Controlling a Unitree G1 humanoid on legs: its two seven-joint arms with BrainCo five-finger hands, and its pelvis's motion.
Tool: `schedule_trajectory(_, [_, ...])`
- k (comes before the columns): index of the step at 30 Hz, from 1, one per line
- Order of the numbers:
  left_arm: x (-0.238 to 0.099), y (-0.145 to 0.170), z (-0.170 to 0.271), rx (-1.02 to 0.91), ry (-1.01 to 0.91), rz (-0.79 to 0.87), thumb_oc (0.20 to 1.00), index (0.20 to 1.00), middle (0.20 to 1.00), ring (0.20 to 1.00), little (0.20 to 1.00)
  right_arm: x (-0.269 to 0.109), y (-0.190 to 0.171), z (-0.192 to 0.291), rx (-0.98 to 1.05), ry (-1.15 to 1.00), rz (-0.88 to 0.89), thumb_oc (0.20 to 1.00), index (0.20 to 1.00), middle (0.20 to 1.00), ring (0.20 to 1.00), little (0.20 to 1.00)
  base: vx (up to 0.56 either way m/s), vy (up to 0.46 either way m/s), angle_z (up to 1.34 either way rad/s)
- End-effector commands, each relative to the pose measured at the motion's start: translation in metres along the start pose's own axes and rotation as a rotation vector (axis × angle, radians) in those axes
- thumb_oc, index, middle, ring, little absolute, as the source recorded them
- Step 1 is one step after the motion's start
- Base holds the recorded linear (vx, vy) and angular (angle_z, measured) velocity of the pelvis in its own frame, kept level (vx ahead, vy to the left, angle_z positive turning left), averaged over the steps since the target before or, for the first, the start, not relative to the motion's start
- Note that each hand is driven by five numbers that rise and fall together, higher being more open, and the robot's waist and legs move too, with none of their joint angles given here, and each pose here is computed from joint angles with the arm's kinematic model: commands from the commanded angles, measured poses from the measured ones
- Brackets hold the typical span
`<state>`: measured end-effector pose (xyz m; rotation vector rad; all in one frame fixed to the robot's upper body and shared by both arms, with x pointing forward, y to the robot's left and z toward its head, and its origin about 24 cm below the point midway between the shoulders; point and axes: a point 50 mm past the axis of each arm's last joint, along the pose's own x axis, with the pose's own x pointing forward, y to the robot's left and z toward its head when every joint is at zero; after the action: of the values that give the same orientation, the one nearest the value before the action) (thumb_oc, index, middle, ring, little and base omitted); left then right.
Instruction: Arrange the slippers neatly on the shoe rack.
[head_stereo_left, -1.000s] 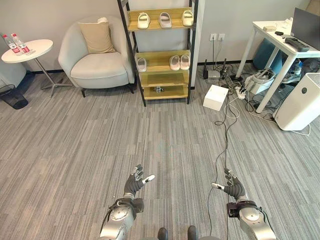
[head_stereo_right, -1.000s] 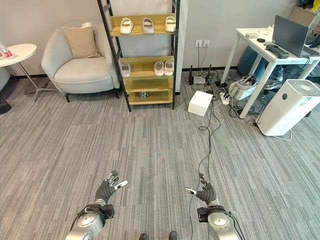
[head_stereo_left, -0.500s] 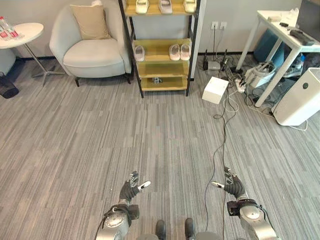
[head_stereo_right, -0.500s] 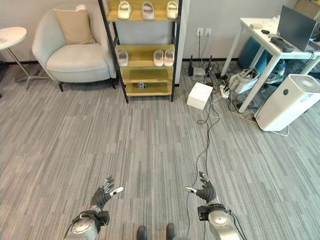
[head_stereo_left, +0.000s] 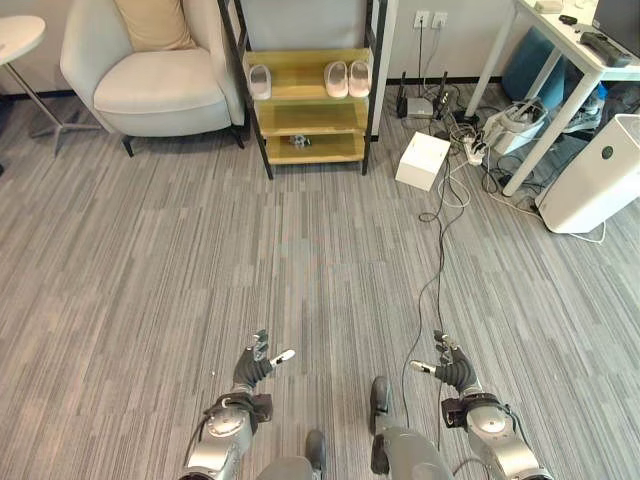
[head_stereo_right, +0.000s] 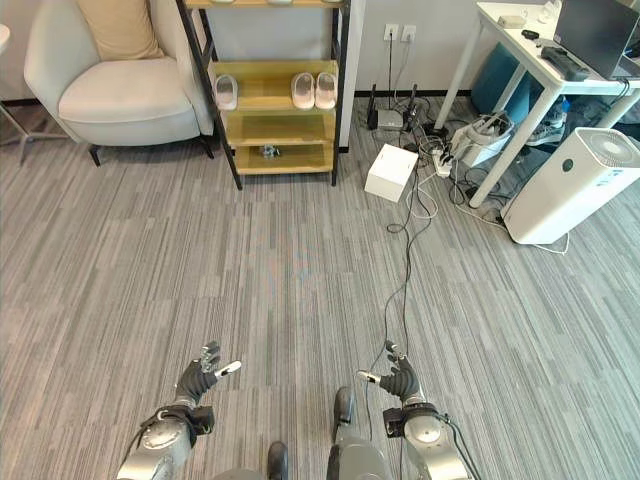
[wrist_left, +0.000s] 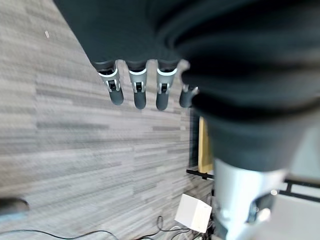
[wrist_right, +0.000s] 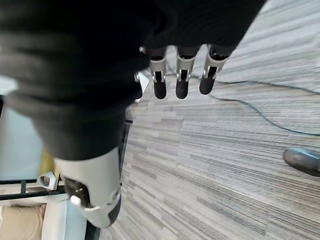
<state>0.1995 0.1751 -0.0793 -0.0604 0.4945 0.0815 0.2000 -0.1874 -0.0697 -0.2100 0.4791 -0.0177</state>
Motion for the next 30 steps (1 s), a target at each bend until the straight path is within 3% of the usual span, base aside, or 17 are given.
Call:
schedule_trajectory(1, [0.01,-0.005,0.03,-0.012,-0.128,-0.03,1.0,1.0,1.0,1.0,1.0,0.009,-0.008,0.04,-0.018,-0.179,0.025,1.0,1.0,1.0,1.0,1.0,0.39,-0.257,0.28])
schedule_trajectory(15, [0.007,-0.007,0.027,-0.013,-0.122,-0.02,1.0,1.0,1.0,1.0,1.0,0.006,-0.021,0.023,-0.041,-0.11,-0.014,1.0,1.0,1.0,1.0,1.0,0.28,-0.098,-0.04])
schedule_trajectory(30, [0.003,-0.003,0.026,0.062,-0.116,-0.063,1.0,1.0,1.0,1.0,1.0,0.007,0.003,0.018,-0.035,-0.079,0.062,1.0,1.0,1.0,1.0,1.0,0.41,0.176,-0.02])
